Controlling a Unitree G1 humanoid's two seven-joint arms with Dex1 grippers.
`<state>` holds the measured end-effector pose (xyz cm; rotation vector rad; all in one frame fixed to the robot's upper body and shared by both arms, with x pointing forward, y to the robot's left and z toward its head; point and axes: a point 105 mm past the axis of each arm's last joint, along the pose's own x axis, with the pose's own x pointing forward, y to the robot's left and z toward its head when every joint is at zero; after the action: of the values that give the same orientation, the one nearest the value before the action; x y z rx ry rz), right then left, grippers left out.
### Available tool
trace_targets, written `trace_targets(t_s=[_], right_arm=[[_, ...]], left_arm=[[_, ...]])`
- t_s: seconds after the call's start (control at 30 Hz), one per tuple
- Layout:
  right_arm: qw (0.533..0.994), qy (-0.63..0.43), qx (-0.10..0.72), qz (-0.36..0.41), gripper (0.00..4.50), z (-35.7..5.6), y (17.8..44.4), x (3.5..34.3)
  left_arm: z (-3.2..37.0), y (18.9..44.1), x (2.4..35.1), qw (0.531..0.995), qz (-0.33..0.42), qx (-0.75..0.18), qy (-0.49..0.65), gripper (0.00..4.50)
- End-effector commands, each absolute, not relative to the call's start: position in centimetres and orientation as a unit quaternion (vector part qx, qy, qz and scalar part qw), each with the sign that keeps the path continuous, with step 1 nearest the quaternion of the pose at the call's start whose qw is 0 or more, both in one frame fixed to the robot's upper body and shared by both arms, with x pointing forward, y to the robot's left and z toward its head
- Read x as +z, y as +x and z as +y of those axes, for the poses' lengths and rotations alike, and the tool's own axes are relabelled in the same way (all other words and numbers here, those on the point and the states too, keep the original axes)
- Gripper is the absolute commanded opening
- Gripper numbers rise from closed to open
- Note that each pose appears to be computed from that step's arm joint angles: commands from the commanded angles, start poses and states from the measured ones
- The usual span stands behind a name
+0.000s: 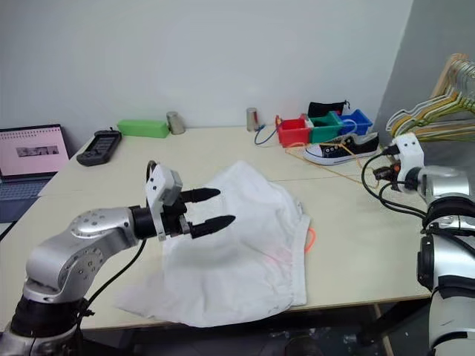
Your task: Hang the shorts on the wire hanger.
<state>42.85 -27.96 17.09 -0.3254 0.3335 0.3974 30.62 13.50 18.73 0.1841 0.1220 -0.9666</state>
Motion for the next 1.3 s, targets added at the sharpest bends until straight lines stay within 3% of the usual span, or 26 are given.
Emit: trace_targets(t_s=[0.03, 0.23, 0.5, 0.63, 0.9, 1.2, 1.3], right_arm=[[0.923, -0.296, 0.241, 0.048, 0.01, -24.5, 42.9, 20.5], [0.848, -0.422, 0.301, -0.111, 0.01, -18.1, 41.2, 23.1], [0.743, -0.488, 0.357, -0.286, 0.01, -10.6, 38.1, 25.3], [0.719, -0.497, 0.371, -0.312, 0.01, -9.4, 37.4, 25.2], [0.689, -0.493, 0.385, -0.365, 0.01, -6.7, 36.3, 26.6], [0.662, -0.503, 0.390, -0.396, 0.01, -5.7, 35.2, 27.6], [0.663, -0.504, 0.392, -0.392, 0.00, -5.6, 35.3, 27.4]], left_arm=[[16.7, 32.8, 22.1, 0.904, 0.012, -0.412, 0.114, 4.50], [20.5, 34.6, 24.8, 0.918, -0.003, -0.383, 0.102, 4.50], [22.9, 35.6, 23.6, 0.915, 0.027, -0.383, 0.121, 4.50], [23.3, 35.7, 23.0, 0.911, 0.041, -0.394, 0.116, 4.50], [21.3, 33.0, 19.6, 0.857, 0.124, -0.488, 0.111, 4.50], [21.4, 33.6, 18.1, 0.865, 0.127, -0.467, 0.133, 4.50], [21.3, 33.8, 18.2, 0.867, 0.125, -0.464, 0.130, 4.04]])
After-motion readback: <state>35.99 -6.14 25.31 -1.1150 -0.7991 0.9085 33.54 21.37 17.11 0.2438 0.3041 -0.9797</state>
